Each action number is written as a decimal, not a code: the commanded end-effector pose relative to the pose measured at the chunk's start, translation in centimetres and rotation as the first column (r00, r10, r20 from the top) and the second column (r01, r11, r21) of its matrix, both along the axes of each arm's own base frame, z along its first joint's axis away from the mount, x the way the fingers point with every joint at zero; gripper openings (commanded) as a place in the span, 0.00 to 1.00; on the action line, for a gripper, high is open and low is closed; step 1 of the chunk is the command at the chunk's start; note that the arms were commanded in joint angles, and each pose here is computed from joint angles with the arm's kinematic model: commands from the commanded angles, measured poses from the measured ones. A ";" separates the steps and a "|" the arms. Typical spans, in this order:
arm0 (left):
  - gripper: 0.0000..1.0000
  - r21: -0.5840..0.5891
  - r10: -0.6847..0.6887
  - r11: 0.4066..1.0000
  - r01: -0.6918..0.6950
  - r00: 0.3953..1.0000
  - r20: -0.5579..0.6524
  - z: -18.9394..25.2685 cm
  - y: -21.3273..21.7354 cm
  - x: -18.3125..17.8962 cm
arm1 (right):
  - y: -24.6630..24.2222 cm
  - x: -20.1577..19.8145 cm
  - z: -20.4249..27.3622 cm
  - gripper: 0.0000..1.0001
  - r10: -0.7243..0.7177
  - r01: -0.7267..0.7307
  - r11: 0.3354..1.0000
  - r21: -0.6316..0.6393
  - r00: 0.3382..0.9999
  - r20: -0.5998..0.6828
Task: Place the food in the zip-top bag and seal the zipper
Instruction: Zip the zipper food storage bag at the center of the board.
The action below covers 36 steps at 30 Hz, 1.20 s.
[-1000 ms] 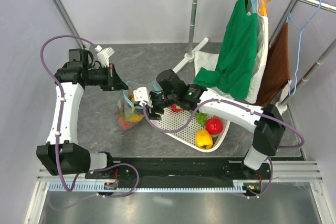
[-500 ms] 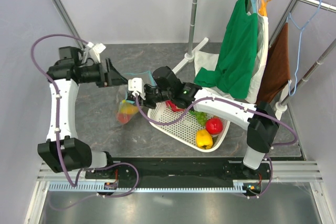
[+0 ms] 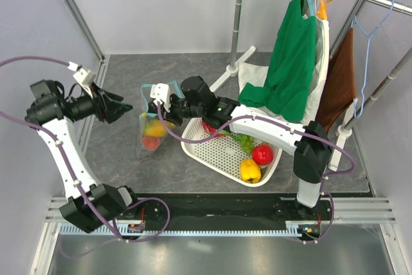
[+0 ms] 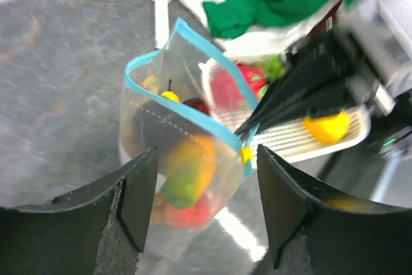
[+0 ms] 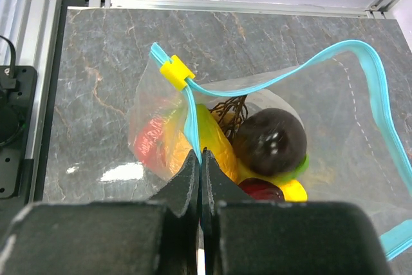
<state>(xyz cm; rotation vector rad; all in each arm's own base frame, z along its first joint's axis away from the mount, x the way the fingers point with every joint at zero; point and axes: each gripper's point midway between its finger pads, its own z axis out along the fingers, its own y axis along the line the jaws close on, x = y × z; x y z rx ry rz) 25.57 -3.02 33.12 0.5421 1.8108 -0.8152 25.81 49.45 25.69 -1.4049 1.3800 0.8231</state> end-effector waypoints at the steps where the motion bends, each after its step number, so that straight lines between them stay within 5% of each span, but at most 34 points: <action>1: 0.66 0.107 -0.117 0.989 0.101 0.982 0.152 -2.7 -2.5 -4.4 | 1.1 0.7 3.4 0.00 -0.017 0.014 0.997 0.082 0.999 0.044; 5: 0.66 0.179 -0.153 0.977 0.119 0.969 0.195 -4.7 -2.8 -5.1 | 1.1 1.6 3.5 0.00 -0.063 0.059 0.995 0.083 0.997 0.043; 16: 0.56 0.144 -0.167 0.980 0.134 0.953 0.254 -6.0 -2.9 -4.2 | 1.8 1.6 4.5 0.00 -0.057 0.051 0.990 0.130 0.998 0.039; 32: 0.49 0.114 -0.165 0.983 0.143 0.964 0.209 -6.0 -2.7 -0.1 | 2.6 1.3 5.5 0.00 -0.056 0.049 0.983 0.180 0.998 0.035; 36: 0.35 0.130 -0.140 0.985 0.116 0.972 0.190 -6.6 -2.4 1.0 | 2.5 1.2 5.6 0.00 -0.052 0.044 0.983 0.179 0.998 0.039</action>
